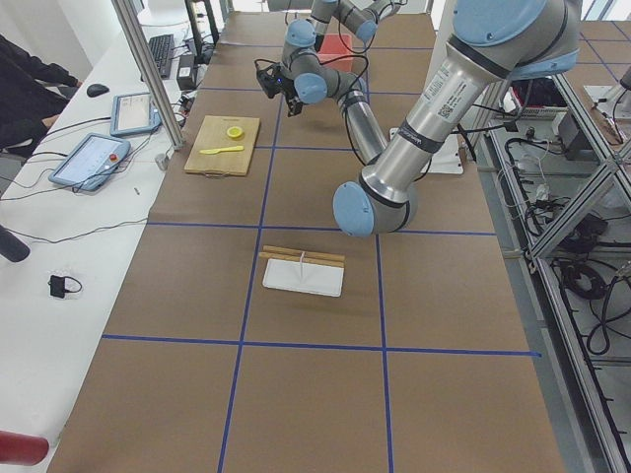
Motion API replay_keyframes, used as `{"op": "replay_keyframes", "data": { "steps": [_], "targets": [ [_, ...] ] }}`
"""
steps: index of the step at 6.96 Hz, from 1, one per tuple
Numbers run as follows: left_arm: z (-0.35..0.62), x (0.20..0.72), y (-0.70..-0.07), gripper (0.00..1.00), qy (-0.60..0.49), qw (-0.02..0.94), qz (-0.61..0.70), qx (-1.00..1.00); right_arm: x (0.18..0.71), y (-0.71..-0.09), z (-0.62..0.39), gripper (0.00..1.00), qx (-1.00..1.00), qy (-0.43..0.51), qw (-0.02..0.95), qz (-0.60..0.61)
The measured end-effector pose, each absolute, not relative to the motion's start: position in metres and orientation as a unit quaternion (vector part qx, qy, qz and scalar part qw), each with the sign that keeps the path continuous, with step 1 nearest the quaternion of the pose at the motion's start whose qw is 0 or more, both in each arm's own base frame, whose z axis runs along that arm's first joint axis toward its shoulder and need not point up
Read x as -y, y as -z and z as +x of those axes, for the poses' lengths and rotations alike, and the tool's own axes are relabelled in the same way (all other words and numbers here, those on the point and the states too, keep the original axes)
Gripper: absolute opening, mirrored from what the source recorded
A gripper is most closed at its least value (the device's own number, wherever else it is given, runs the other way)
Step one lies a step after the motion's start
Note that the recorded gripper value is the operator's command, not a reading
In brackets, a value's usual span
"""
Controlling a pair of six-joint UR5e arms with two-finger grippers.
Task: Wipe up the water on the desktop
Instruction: 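Open the left gripper and withdraw it while the right gripper pulls the cloth away, then lower the cloth onto the table nearer the robot with the right gripper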
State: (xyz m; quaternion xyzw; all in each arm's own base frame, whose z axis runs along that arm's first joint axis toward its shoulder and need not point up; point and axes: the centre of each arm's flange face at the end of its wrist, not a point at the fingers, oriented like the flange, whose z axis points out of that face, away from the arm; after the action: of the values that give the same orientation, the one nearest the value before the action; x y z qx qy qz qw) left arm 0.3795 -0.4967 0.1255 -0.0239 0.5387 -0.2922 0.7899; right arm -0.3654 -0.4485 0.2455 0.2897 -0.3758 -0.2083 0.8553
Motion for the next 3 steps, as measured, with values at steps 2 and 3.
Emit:
{"op": "replay_keyframes", "data": {
  "steps": [2, 3],
  "targets": [
    [0.354, 0.504, -0.150, 0.98, 0.249, 0.815, 0.025, -0.522, 0.469, -0.271, -0.347, 0.00, 0.296, 0.250, 0.881, 0.271],
    [0.343, 0.504, -0.161, 0.98, 0.226, 0.824, 0.045, -0.517, 0.477, -0.285, -0.344, 0.00, 0.262, 0.271, 0.889, 0.261]
  ]
}}
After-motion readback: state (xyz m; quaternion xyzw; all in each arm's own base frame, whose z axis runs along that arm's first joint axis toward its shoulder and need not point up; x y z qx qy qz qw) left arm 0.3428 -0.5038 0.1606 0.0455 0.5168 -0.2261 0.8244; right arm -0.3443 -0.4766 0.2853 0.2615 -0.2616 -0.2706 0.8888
